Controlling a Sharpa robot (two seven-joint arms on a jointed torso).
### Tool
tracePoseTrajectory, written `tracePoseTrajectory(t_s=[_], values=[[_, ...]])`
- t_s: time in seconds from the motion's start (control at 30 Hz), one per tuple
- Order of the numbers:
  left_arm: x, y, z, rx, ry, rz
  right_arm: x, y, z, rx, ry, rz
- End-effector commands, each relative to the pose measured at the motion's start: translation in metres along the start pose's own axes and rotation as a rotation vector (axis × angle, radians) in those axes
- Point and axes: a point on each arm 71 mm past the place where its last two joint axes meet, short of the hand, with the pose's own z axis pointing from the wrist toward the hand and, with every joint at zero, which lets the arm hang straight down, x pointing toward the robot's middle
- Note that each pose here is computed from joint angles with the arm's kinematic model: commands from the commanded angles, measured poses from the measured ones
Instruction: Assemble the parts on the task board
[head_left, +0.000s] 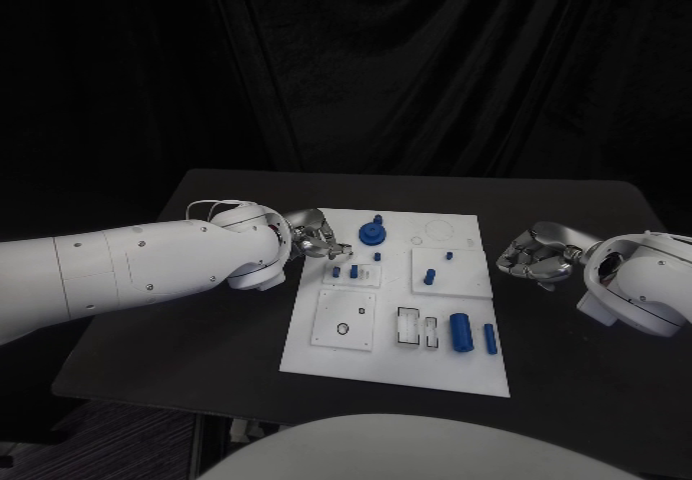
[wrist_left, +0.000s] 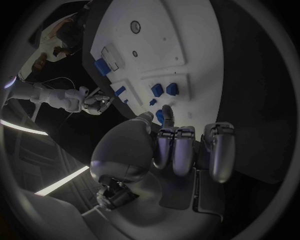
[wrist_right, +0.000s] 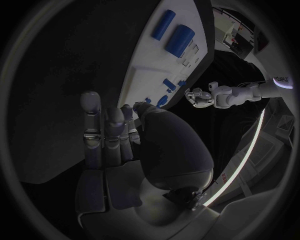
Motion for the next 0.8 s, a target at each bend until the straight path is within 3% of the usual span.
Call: tracePoseTrajectory(t_s=[0.03,0.37,0.8], values=[[0.0060,0.0020,-0.0019,-0.101,0.129,0.065,0.000,-0.001,0.001,0.010,-0.005,-0.003],[0.0040,-0.0058,0.0025,-0.139,0.116,0.198,0.001,-0.002,0.001,0.011,0.000,-0.005],[0.0055,-0.0138,0.0052,-0.124,0.100,0.214,0.001,-0.001,0.001,0.010,0.003,-0.005]])
